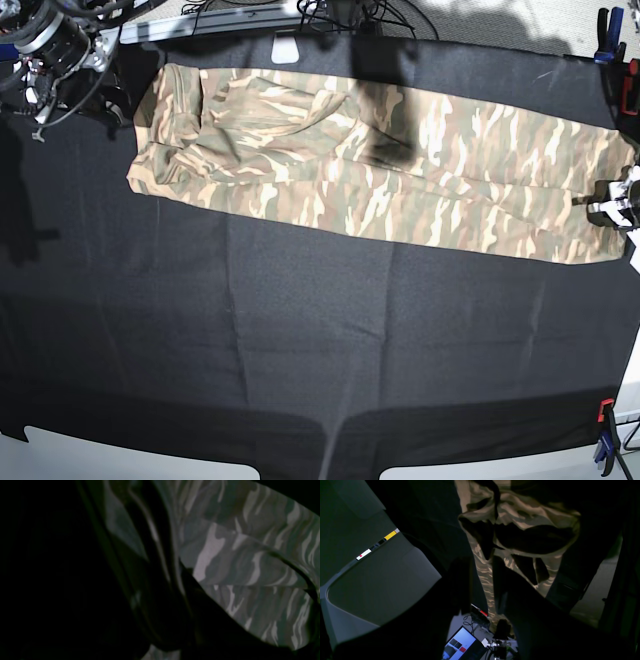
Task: Layout the t-shirt on the table in an organized manner, then fold the t-shirt properly
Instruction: 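Grasp the folded strip's end with the left gripper and lift it, then fold the held end over toward the other end of the strip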
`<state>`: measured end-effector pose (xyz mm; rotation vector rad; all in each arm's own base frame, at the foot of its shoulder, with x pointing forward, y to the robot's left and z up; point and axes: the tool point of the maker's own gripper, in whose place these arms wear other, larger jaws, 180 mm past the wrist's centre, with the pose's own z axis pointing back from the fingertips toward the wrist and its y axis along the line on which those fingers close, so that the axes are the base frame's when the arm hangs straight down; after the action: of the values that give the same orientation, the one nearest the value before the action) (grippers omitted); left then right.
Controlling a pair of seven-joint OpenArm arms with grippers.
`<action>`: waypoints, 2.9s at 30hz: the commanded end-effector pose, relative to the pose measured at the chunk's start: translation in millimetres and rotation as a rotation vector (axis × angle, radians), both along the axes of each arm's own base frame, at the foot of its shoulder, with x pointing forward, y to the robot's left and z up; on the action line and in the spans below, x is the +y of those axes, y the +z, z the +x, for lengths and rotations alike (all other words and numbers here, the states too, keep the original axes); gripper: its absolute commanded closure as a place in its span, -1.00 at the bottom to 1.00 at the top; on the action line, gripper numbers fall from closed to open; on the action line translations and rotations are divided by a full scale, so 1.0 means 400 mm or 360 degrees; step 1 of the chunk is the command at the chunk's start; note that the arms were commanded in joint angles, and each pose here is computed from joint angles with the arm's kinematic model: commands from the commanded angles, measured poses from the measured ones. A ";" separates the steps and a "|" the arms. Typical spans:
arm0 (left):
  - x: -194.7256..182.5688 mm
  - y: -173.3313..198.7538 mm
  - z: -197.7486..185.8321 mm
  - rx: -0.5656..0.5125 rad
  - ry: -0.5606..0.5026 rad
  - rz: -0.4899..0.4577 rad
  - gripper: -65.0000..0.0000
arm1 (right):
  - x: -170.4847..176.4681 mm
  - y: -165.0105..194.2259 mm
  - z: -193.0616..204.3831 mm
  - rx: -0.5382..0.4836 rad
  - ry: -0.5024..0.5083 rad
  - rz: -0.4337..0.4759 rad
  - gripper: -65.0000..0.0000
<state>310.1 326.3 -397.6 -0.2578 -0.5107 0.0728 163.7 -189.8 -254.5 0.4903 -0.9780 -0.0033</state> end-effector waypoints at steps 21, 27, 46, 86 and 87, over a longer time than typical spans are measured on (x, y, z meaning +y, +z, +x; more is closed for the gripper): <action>-0.380 0.152 -0.058 -0.0357 -0.0450 -0.0142 1.00 | 0.005 0.014 -0.003 -0.0018 0.0032 -0.0026 0.59; -0.530 0.217 -0.073 -0.0578 -0.0433 -0.0365 1.00 | 0.005 0.015 -0.002 -0.0022 0.0031 -0.0025 0.59; -0.760 0.183 -0.120 -0.0536 -0.0542 -0.0567 1.00 | 0.004 0.017 0.000 -0.0031 0.0027 -0.0023 0.59; -0.627 0.247 0.001 -0.0675 -0.0767 0.0099 -0.07 | -0.010 0.056 0.026 -0.0182 -0.0049 0.0005 0.29; -0.610 0.261 0.004 -0.0703 -0.0777 0.0159 -0.07 | -0.010 0.056 0.025 -0.0182 -0.0049 0.0005 0.29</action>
<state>305.2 85.4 -307.1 -0.2880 -0.8198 -0.4841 174.5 -195.4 -237.1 0.4912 -1.0941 -0.0336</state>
